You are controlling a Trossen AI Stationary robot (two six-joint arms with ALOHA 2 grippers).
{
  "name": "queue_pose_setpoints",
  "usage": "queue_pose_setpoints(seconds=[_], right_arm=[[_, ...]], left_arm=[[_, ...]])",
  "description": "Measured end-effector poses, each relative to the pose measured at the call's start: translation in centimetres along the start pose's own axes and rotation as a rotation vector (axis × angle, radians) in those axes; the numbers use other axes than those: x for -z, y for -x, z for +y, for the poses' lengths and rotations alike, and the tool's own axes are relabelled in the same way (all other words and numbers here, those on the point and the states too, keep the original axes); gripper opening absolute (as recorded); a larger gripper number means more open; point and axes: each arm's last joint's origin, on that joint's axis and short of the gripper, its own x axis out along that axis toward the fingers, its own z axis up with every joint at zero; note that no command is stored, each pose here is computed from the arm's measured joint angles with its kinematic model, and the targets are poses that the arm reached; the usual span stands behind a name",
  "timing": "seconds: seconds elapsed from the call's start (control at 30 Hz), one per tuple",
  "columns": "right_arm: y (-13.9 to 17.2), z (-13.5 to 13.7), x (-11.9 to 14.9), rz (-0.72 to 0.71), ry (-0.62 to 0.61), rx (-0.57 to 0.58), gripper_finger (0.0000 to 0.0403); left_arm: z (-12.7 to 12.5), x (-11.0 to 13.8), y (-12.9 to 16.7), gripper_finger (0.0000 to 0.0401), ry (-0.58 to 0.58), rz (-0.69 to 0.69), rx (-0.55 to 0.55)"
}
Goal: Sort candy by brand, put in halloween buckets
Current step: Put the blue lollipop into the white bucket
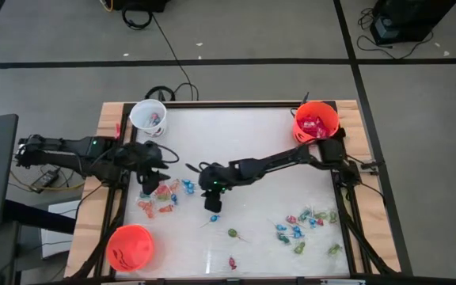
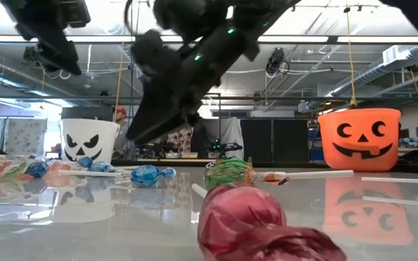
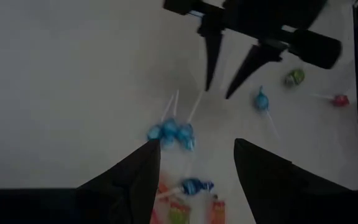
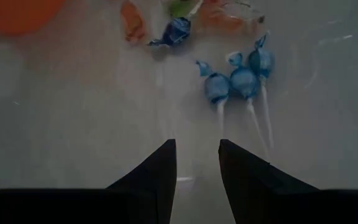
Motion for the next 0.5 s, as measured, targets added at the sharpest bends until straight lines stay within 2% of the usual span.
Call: queue_pose_setpoints(seconds=[0.2, 0.33, 0.43, 0.5], right_arm=[[-2.8, -0.9, -0.2, 0.056, 0.008, 0.03, 0.0132], [-4.0, -1.8, 0.3, 0.085, -0.004, -0.001, 0.0122], [-4.1, -2.0, 0.4, 0.099, -0.01, -0.021, 0.0089], [-4.1, -2.0, 0.4, 0.1, -0.003, -0.017, 0.0049]], left_arm=[[0.0, 1.6, -1.0, 0.0211, -0.031, 0.038, 0.022], [0.0, 2.4, -2.1, 0.0211, -0.048, 0.077, 0.015], [0.0, 2.6, -2.7, 0.0211, -0.057, 0.071, 0.023], [0.0, 2.7, -3.1, 0.0211, -0.074, 0.055, 0.036]])
